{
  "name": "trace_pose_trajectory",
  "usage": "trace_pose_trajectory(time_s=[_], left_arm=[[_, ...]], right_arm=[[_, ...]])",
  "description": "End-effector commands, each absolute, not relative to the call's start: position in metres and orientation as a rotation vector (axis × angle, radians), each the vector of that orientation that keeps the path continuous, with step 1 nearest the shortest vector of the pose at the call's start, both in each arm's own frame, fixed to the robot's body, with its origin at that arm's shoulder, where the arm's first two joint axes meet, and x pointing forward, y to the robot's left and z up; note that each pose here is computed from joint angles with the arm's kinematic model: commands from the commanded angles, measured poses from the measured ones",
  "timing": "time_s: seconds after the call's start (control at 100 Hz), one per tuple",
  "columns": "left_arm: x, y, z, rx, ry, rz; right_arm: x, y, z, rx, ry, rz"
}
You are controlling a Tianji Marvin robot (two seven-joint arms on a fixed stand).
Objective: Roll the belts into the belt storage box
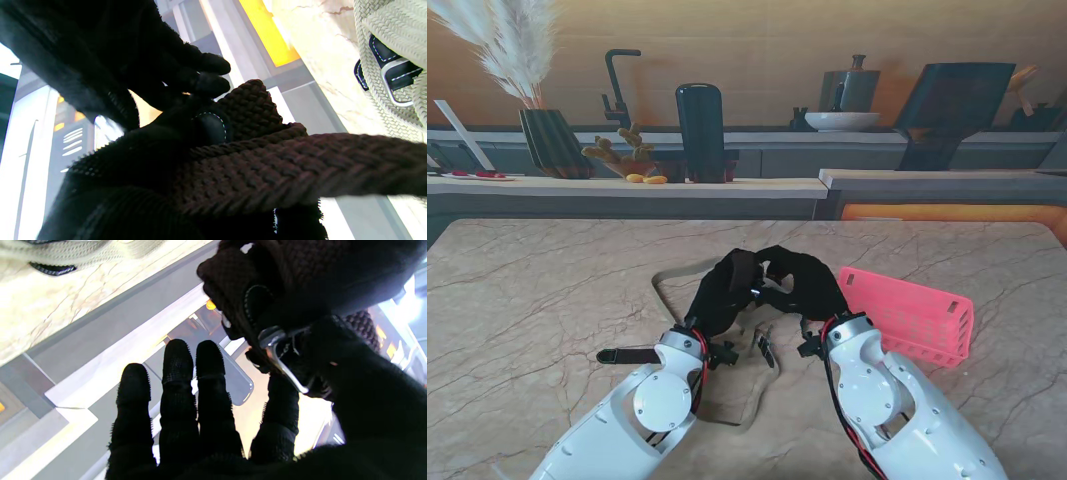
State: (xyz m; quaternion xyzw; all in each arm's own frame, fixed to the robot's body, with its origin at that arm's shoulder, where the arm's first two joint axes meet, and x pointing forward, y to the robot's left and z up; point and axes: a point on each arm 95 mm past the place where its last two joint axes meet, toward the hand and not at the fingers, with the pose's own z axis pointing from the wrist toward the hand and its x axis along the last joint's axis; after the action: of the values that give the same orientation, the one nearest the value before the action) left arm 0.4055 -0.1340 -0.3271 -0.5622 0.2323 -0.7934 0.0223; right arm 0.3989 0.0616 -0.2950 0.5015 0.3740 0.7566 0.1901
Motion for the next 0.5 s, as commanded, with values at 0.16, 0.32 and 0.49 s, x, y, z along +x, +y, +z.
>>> trace_pose_trajectory(time_s=[0.16,0.32,0.49], left_arm=[[0.4037,-0.1379,-0.3197,-1.723,0.715,-2.49],[0.4036,-0.1377,-0.3213,-1.714,0.756,-2.492],[0.4034,-0.1382,-0.3227,-1.711,0.806,-2.499]], right_arm=[[0.3949,0.0506,-0.2968,1.392,1.04,2.122],[0.3953,0.054,-0.2973,1.476,1.009,2.151],[0.3973,0.0606,-0.3005,1.608,0.964,2.159]])
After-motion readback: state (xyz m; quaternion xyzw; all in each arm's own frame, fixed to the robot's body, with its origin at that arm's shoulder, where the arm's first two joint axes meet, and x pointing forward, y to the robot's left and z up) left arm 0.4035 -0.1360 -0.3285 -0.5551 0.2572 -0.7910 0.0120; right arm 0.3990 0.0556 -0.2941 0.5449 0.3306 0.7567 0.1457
